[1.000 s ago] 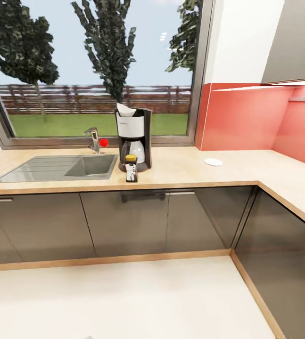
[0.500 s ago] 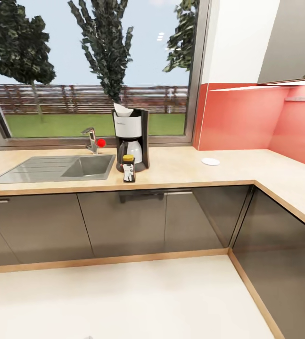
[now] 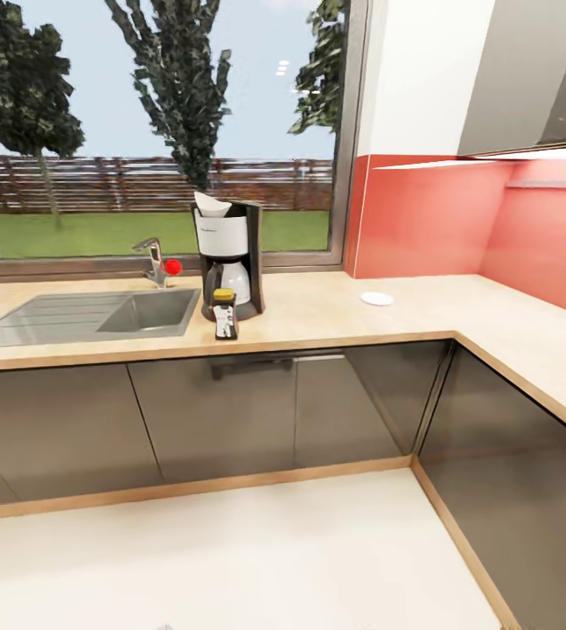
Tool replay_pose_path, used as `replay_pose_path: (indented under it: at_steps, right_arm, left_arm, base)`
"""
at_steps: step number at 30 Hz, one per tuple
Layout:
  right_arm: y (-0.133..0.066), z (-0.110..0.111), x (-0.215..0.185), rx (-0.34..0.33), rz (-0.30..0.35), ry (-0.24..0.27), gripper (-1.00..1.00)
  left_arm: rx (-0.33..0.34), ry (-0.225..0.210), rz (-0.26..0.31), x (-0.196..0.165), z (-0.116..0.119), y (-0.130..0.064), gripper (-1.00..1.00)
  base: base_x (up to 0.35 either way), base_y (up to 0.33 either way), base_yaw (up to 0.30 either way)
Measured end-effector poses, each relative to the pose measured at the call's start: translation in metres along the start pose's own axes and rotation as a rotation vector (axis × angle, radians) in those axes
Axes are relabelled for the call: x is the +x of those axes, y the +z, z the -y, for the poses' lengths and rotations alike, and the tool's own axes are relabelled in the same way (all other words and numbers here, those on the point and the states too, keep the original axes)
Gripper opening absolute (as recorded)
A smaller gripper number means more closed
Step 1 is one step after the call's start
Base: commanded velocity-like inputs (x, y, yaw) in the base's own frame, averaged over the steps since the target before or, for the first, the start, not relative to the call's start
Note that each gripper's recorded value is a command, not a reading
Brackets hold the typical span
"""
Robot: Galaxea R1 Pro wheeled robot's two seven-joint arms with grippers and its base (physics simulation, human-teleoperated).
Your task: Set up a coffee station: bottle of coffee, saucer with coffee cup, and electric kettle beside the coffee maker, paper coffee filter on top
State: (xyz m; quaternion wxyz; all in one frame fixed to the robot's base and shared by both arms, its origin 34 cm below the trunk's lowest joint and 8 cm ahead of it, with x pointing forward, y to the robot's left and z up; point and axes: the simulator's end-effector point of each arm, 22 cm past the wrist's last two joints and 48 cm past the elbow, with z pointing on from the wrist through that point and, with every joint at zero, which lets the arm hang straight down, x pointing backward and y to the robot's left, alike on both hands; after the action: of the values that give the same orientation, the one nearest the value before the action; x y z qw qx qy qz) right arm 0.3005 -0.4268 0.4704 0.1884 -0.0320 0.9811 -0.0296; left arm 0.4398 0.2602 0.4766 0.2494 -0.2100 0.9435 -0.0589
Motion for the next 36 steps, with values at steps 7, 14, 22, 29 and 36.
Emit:
replay_pose_path:
  at_steps: [7, 14, 22, 29, 36]
  right_arm:
    - [0.000, 0.000, 0.000, 0.000, 0.000, 0.000, 1.00]
    - [0.000, -0.001, 0.002, -0.002, -0.004, 0.001, 1.00]
    - [0.001, -0.007, -0.001, -0.020, 0.002, 0.001, 1.00]
    - [0.000, -0.034, -0.010, -0.138, 0.020, 0.006, 1.00]
    - [-0.053, -0.122, -0.255, -0.477, 0.547, -0.011, 1.00]
  left_arm:
    - [-0.001, 0.000, 0.000, 0.000, -0.001, 0.000, 1.00]
    - [-0.001, 0.000, 0.001, 0.000, -0.001, 0.000, 1.00]
    - [-0.002, 0.001, 0.002, -0.001, -0.002, 0.000, 1.00]
    - [0.004, 0.002, 0.005, -0.002, 0.001, 0.000, 1.00]
    - [0.436, 0.036, 0.168, -0.080, 0.117, -0.016, 1.00]
  base:
    - [0.000, 0.000, -0.205]
    - [0.000, 0.000, -0.026]
    - [0.000, 0.000, -0.002]
    - [0.000, 0.000, 0.000]
    - [0.000, 0.000, 0.000]
